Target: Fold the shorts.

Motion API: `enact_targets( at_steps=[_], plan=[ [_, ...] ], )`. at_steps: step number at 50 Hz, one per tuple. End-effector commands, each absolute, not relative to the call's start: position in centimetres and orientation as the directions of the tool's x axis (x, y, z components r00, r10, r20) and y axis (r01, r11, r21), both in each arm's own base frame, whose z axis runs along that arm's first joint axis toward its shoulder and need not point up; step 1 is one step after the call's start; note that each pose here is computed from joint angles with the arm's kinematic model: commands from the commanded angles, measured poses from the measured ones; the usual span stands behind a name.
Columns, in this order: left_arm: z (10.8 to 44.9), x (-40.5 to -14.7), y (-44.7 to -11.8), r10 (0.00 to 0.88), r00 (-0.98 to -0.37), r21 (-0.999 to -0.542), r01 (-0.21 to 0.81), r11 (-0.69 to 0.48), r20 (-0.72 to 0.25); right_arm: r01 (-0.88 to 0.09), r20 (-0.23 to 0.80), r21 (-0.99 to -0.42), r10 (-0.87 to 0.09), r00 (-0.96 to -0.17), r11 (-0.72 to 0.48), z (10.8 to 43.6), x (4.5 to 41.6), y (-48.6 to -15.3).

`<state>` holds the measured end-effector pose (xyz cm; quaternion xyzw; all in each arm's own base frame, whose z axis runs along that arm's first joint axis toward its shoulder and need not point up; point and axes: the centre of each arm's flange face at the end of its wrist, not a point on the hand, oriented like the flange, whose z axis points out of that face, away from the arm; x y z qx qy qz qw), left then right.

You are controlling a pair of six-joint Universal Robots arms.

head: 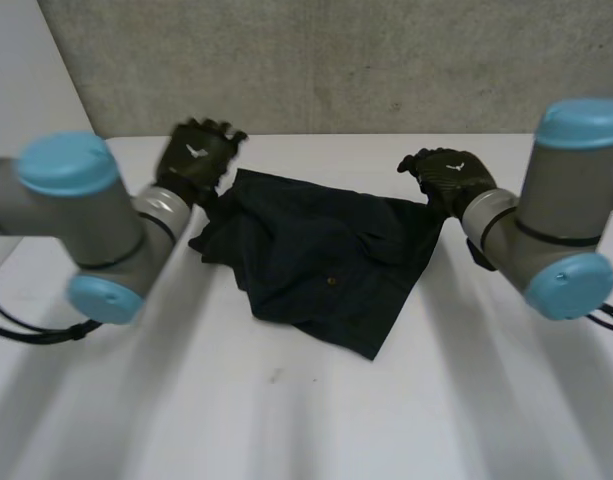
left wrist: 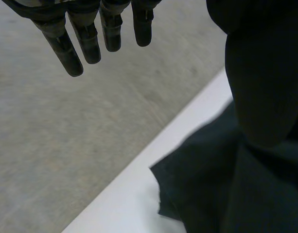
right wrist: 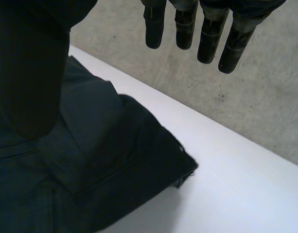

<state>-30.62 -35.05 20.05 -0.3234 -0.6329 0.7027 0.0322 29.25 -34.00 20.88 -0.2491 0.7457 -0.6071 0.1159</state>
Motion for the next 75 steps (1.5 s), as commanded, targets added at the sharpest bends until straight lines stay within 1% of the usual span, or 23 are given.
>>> enact_targets(
  at_steps=[1,6,11,13,14,16,21,23,26,31,37,40,41,45,48,51,55,56,60,62,67,70,75],
  plan=[
    [13.8,-33.1,-36.0,0.510,-0.704,-0.866,0.453,-0.212,-0.494,-0.157,0.059,-0.974,-0.482,-0.874,0.165,15.5,30.4,-37.2],
    [12.0,-34.2,-35.6,0.542,-0.681,-0.865,0.454,-0.215,-0.492,-0.181,0.071,-0.967,-0.494,-0.867,0.178,13.4,31.1,-37.6],
    [12.3,-34.3,-35.6,0.508,-0.703,-0.863,0.460,-0.208,-0.497,-0.236,0.141,-0.964,-0.516,-0.845,0.124,14.3,31.2,-37.5],
    [13.2,-34.3,-35.4,0.481,-0.719,-0.863,0.459,-0.213,-0.501,-0.236,0.159,-0.967,-0.511,-0.845,0.090,15.7,31.0,-37.6],
    [13.9,-34.3,-35.2,0.464,-0.729,-0.862,0.458,-0.216,-0.503,-0.224,0.169,-0.973,-0.505,-0.847,0.050,17.8,30.9,-37.5],
    [16.4,-33.7,-34.7,0.401,-0.763,-0.862,0.457,-0.218,-0.507,-0.209,0.176,-0.978,-0.498,-0.849,0.012,19.8,30.7,-37.3],
    [21.0,-31.9,-32.0,0.322,-0.807,-0.868,0.448,-0.213,-0.495,-0.171,0.198,-0.980,-0.506,-0.840,-0.099,25.5,30.4,-36.3],
    [23.1,-31.1,-29.7,0.309,-0.817,-0.872,0.437,-0.219,-0.487,-0.159,0.208,-0.978,-0.534,-0.820,-0.137,27.9,30.2,-35.3],
    [24.3,-30.4,-27.1,0.312,-0.823,-0.879,0.427,-0.213,-0.475,-0.173,0.226,-0.974,-0.592,-0.773,-0.146,30.1,30.0,-33.4],
    [25.7,-29.1,-21.2,0.365,-0.843,-0.919,0.354,-0.176,-0.395,-0.258,0.283,-0.956,-0.667,-0.689,-0.138,31.6,29.7,-30.7],
    [24.1,-28.5,-16.7,0.473,-0.826,-0.947,0.317,-0.062,-0.307,-0.402,0.347,-0.910,-0.723,-0.597,-0.104,30.3,29.7,-28.7],
    [22.7,-28.3,-15.0,0.518,-0.803,-0.936,0.351,0.013,-0.294,-0.476,0.315,-0.879,-0.768,-0.558,-0.015,27.9,29.6,-28.2],
    [22.5,-28.2,-14.8,0.522,-0.800,-0.932,0.361,0.026,-0.295,-0.518,0.277,-0.854,-0.792,-0.544,0.058,26.0,29.5,-28.0],
    [21.4,-27.7,-14.6,0.530,-0.788,-0.902,0.421,0.094,-0.312,-0.603,0.195,-0.778,-0.845,-0.499,0.177,23.4,29.5,-26.5],
    [21.5,-27.3,-15.2,0.506,-0.802,-0.901,0.422,0.106,-0.317,-0.599,0.192,-0.780,-0.843,-0.503,0.181,23.6,29.6,-26.3],
    [22.2,-26.5,-16.4,0.462,-0.829,-0.909,0.403,0.106,-0.314,-0.544,0.202,-0.826,-0.822,-0.533,0.149,24.0,30.1,-26.5],
    [23.6,-25.7,-17.4,0.421,-0.854,-0.923,0.374,0.086,-0.307,-0.388,0.153,-0.911,-0.757,-0.635,0.141,26.0,29.4,-26.7],
    [23.6,-25.6,-17.5,0.417,-0.856,-0.924,0.373,0.087,-0.306,-0.320,0.117,-0.937,-0.739,-0.664,0.139,26.7,29.0,-26.4],
    [24.0,-25.2,-17.7,0.409,-0.862,-0.928,0.362,0.082,-0.300,-0.216,0.051,-0.966,-0.711,-0.701,0.144,27.4,27.8,-24.7],
    [23.7,-24.8,-18.0,0.409,-0.864,-0.928,0.360,0.096,-0.293,-0.199,0.049,-0.971,-0.701,-0.711,0.134,27.6,27.2,-24.0],
    [22.2,-24.1,-17.9,0.444,-0.853,-0.917,0.372,0.146,-0.276,-0.222,0.072,-0.965,-0.670,-0.739,0.140,26.5,24.8,-22.3],
    [21.0,-24.1,-17.2,0.496,-0.829,-0.907,0.384,0.170,-0.258,-0.285,0.113,-0.945,-0.655,-0.747,0.163,24.8,23.2,-21.4],
    [19.6,-24.1,-16.2,0.550,-0.802,-0.895,0.399,0.202,-0.233,-0.439,0.204,-0.873,-0.659,-0.724,0.214,20.7,20.9,-19.9]
  ],
)
